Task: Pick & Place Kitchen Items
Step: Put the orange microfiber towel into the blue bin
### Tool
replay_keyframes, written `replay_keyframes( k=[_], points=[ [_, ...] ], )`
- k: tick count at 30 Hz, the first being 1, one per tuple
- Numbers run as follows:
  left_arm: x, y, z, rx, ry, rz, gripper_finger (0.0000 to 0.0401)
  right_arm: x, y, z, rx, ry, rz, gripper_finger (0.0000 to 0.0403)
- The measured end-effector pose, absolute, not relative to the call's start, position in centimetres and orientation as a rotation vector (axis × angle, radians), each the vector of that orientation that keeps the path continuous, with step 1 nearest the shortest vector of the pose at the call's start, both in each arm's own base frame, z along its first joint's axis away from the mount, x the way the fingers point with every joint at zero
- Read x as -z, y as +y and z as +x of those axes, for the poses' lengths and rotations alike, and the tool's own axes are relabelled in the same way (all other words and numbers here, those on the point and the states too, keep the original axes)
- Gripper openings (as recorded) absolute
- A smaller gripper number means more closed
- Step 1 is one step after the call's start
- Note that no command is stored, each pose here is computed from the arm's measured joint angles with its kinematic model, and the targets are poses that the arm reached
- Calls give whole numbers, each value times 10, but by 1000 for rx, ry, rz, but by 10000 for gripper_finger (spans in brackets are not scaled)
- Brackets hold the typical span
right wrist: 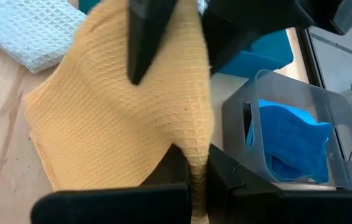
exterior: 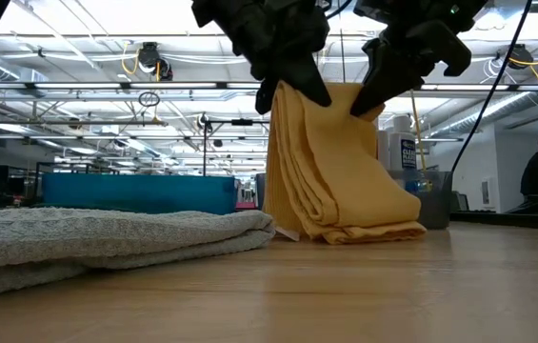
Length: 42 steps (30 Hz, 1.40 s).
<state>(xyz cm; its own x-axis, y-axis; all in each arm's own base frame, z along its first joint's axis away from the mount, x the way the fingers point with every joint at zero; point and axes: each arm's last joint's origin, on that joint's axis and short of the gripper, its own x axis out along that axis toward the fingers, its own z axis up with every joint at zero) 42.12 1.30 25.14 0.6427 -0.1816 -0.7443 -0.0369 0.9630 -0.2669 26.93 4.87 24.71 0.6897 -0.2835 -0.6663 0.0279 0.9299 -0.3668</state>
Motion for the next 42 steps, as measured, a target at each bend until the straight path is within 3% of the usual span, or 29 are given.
replay_keyframes(
  k=[4,6,11,19,24,32,36,42],
  points=[
    [-251,17,420,82,883,-276,47,-247,49,269,170,796,-359,6],
    [-251,20,419,93,887,-288,20,-247,49,269,178,794,-340,14],
    [-255,23,416,51,887,-268,18,-252,47,263,187,796,-323,54],
    [-284,37,398,-35,842,-252,16,-300,37,222,207,627,-245,179],
    [-309,43,382,-168,785,-218,16,-310,29,194,235,531,-159,227],
    [-357,35,335,-408,632,-199,16,-289,22,168,322,487,-152,217],
    [-354,39,293,-573,540,-285,16,-275,20,164,367,466,-164,202],
    [-329,37,228,-710,240,-476,16,-261,20,165,351,427,-204,187]
  ],
)
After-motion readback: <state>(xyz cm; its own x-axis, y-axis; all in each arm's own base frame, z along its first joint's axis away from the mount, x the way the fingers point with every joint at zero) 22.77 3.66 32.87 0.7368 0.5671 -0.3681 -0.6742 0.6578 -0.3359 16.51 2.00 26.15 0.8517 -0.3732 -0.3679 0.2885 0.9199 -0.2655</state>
